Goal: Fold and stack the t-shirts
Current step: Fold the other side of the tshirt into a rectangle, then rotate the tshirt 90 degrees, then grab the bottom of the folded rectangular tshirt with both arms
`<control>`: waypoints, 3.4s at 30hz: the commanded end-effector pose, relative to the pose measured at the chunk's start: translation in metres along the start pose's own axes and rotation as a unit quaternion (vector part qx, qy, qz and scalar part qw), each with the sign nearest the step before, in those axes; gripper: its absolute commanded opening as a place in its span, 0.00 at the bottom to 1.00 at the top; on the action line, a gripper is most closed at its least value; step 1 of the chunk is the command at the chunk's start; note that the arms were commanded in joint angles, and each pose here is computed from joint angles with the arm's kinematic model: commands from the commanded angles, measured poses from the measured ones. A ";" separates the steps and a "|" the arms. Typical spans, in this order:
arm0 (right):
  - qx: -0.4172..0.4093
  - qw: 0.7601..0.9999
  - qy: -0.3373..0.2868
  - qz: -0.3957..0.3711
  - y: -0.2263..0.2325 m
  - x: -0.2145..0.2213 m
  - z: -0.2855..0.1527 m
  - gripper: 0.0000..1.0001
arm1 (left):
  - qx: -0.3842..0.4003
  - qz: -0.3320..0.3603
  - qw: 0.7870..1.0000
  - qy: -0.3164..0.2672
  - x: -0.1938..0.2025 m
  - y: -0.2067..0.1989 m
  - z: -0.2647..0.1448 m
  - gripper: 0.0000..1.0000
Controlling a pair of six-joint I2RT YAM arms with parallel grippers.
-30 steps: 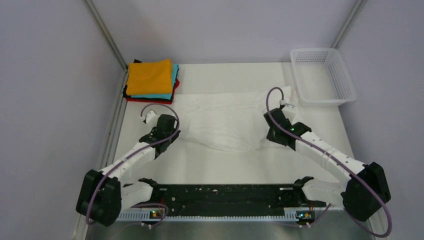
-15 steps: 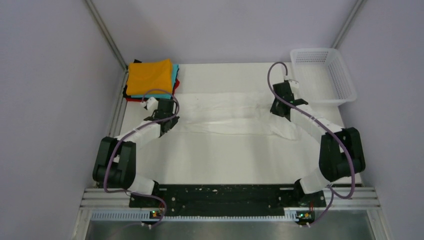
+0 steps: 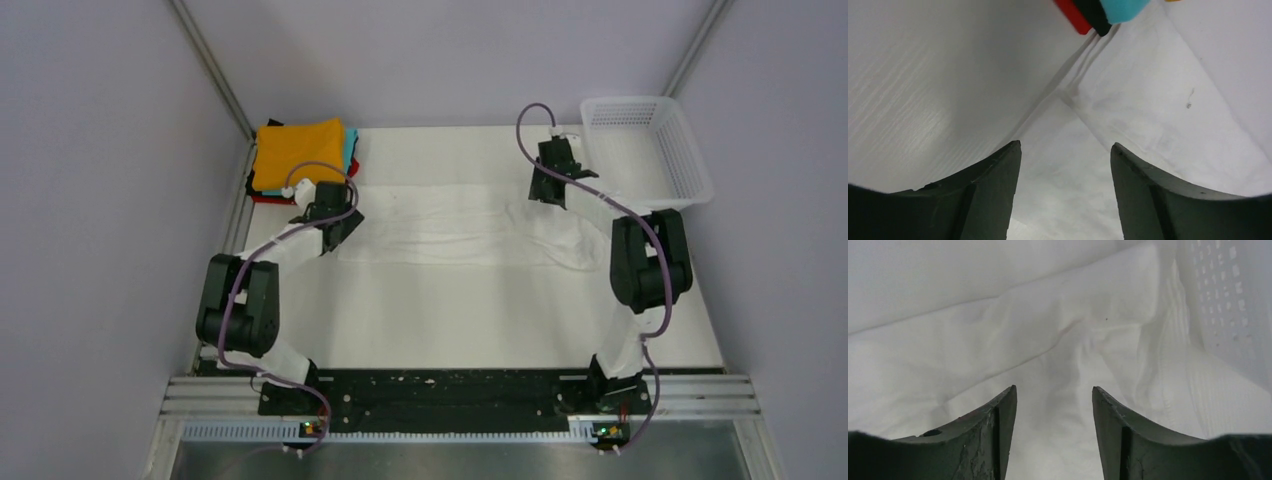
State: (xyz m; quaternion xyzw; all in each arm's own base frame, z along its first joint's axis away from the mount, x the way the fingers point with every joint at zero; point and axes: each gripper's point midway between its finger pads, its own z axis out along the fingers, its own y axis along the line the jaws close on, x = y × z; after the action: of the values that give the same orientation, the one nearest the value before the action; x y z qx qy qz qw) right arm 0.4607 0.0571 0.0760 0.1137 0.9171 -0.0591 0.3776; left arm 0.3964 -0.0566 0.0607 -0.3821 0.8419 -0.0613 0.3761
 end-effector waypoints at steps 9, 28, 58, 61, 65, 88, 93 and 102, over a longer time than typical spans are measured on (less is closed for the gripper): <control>-0.127 0.989 -0.002 0.075 0.014 0.036 -0.059 0.99 | 0.195 0.082 0.972 0.099 0.012 -0.091 -0.037 0.99; -0.173 0.974 0.082 0.122 0.044 0.099 -0.005 0.99 | 0.210 0.104 0.931 0.281 0.103 -0.097 0.023 0.98; -0.398 0.916 -0.005 0.045 0.258 -0.064 0.103 0.99 | 0.192 0.065 0.941 0.271 0.269 -0.062 -0.136 0.98; -0.394 0.918 -0.034 0.018 0.250 -0.098 0.069 0.99 | 0.220 0.099 0.940 0.242 0.252 -0.073 -0.151 0.99; -0.361 0.930 -0.071 0.004 0.223 -0.135 0.008 0.99 | 0.255 0.165 0.926 0.223 0.236 -0.083 -0.179 0.99; -0.234 0.967 0.097 -0.024 0.056 0.224 -0.211 0.96 | 0.277 0.261 0.872 0.308 0.254 0.057 -0.218 0.89; -0.254 0.956 0.141 -0.031 0.038 0.269 -0.230 0.88 | 0.272 0.243 0.878 0.311 0.264 0.059 -0.210 0.73; -0.271 0.948 0.155 -0.057 0.049 0.294 -0.221 0.69 | 0.224 0.244 0.897 0.293 0.273 0.063 -0.183 0.25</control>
State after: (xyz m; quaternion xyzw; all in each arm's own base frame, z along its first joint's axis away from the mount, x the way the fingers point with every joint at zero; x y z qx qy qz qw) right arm 0.1132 0.1825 0.0253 -0.0370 0.9553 0.1790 0.2322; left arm 0.1131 -0.2446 0.0230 -0.0205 0.9346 -0.3049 0.1821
